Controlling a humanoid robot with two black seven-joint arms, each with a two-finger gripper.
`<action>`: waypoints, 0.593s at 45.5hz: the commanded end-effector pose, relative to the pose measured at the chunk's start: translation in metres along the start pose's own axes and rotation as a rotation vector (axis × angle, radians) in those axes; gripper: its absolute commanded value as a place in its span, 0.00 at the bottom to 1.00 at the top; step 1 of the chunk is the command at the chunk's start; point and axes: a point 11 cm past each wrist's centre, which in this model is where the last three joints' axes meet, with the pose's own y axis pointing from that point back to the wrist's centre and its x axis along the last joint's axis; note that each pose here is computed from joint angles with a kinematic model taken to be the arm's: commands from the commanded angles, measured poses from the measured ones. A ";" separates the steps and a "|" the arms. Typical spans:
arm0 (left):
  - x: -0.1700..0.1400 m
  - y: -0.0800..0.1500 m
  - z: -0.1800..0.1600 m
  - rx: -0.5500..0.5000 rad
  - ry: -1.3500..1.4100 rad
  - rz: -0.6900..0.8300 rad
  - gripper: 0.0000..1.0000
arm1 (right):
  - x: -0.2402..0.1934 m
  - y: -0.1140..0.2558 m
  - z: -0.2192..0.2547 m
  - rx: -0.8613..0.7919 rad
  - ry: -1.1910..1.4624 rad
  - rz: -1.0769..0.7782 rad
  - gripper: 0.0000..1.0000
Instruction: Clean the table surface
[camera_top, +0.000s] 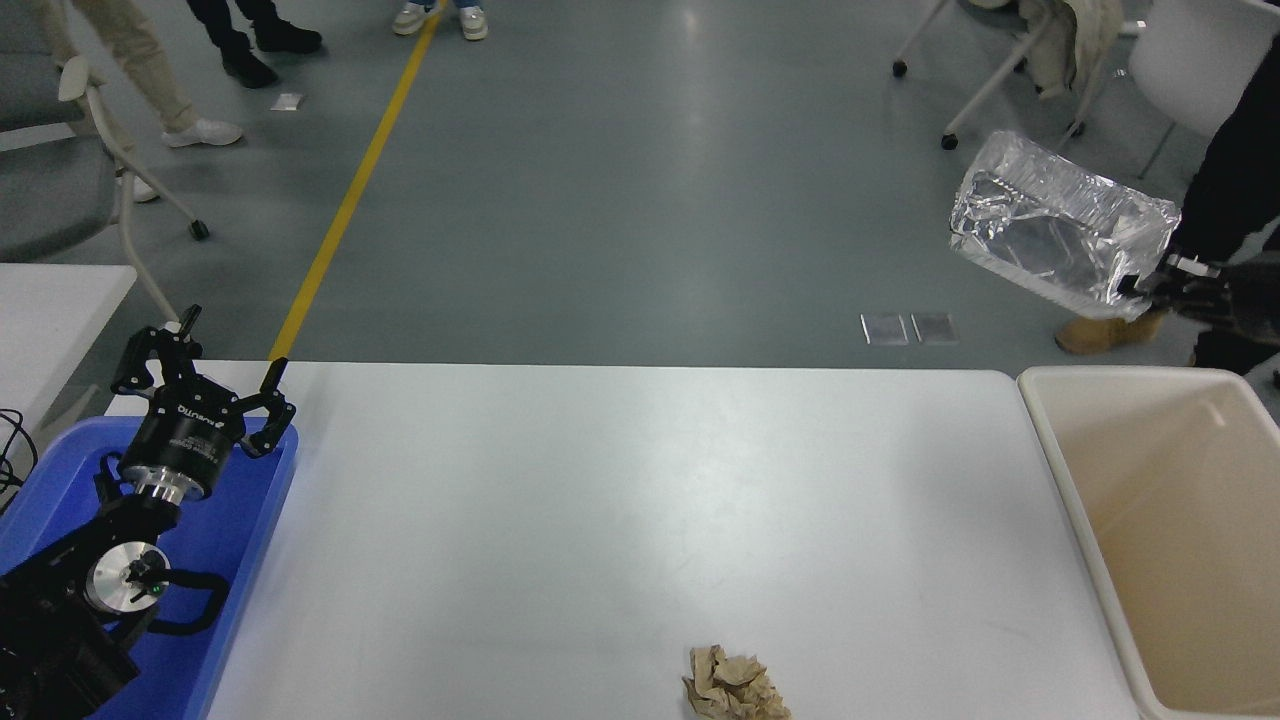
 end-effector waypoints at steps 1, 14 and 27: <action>0.000 0.000 0.001 0.000 -0.001 0.000 1.00 | -0.003 0.023 0.054 -0.116 -0.027 0.052 0.00; 0.000 0.000 0.001 0.000 -0.002 0.001 1.00 | -0.013 0.045 0.099 -0.218 -0.064 0.112 0.00; 0.000 0.000 0.001 0.000 -0.001 0.000 1.00 | -0.034 0.059 0.135 -0.316 -0.087 0.125 0.00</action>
